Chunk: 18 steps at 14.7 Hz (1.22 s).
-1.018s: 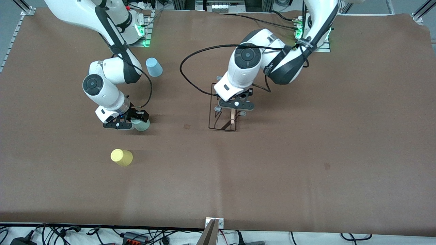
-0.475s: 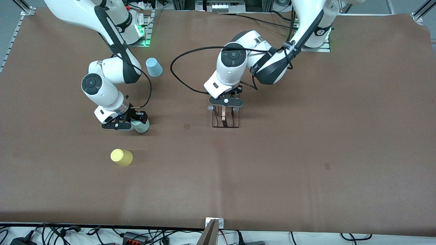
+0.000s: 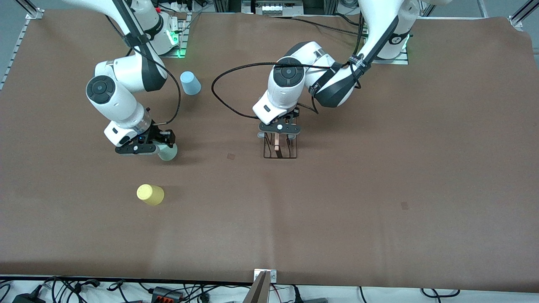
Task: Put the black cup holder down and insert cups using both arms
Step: 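Lift the teal cup with the right gripper while the left gripper releases the rack, then move the teal cup toward the rack while the left gripper withdraws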
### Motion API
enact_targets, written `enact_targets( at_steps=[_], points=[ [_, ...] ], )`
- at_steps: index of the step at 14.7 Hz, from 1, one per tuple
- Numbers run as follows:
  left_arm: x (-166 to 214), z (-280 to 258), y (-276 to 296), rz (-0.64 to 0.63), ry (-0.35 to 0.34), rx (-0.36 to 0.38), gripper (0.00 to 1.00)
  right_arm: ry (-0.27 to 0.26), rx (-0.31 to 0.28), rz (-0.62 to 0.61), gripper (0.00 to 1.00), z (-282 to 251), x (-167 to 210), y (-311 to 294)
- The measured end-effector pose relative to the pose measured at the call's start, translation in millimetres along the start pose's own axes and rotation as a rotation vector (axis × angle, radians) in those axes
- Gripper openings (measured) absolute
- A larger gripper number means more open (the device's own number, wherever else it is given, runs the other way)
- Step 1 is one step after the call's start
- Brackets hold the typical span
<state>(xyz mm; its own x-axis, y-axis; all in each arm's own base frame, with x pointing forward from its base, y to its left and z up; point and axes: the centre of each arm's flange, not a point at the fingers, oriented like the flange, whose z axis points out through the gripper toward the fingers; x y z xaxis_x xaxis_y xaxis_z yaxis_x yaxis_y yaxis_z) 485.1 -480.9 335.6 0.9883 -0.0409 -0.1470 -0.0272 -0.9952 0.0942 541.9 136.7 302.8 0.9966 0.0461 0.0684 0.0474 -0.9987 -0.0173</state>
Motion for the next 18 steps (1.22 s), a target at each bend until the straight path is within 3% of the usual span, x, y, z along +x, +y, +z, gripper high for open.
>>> enact_targets(
  at_steps=[3,4,8,10,13,15,18],
  points=[
    [1.6,3.6,0.4,-0.001,0.001,-0.004,0.16,-0.003,-0.002,-0.002,0.67,0.3,-1.0,0.3],
    [1.8,3.2,0.5,-0.001,0.002,-0.005,0.21,-0.004,-0.002,-0.003,0.67,0.5,-1.2,0.3],
    [8.1,-13.4,-3.0,-0.012,0.012,-0.007,0.55,-0.003,-0.002,-0.003,0.67,0.0,-0.7,0.3],
    [17.7,-47.0,-21.3,-0.041,0.02,0.004,0.74,-0.009,-0.003,-0.004,0.67,-2.3,-1.1,-1.2],
    [41.9,-129.1,-92.9,-0.048,0.044,0.027,0.99,-0.069,-0.016,0.05,0.67,-26.6,-9.4,-23.8],
    [60.2,-180.5,-165.0,-0.062,0.053,0.04,1.0,-0.074,-0.015,0.11,0.67,-54.8,-24.7,-65.6],
    [78.4,-221.7,-271.7,-0.058,0.01,0.081,1.0,-0.038,0.008,0.229,0.67,-94.2,-56.2,-150.7]
  ],
)
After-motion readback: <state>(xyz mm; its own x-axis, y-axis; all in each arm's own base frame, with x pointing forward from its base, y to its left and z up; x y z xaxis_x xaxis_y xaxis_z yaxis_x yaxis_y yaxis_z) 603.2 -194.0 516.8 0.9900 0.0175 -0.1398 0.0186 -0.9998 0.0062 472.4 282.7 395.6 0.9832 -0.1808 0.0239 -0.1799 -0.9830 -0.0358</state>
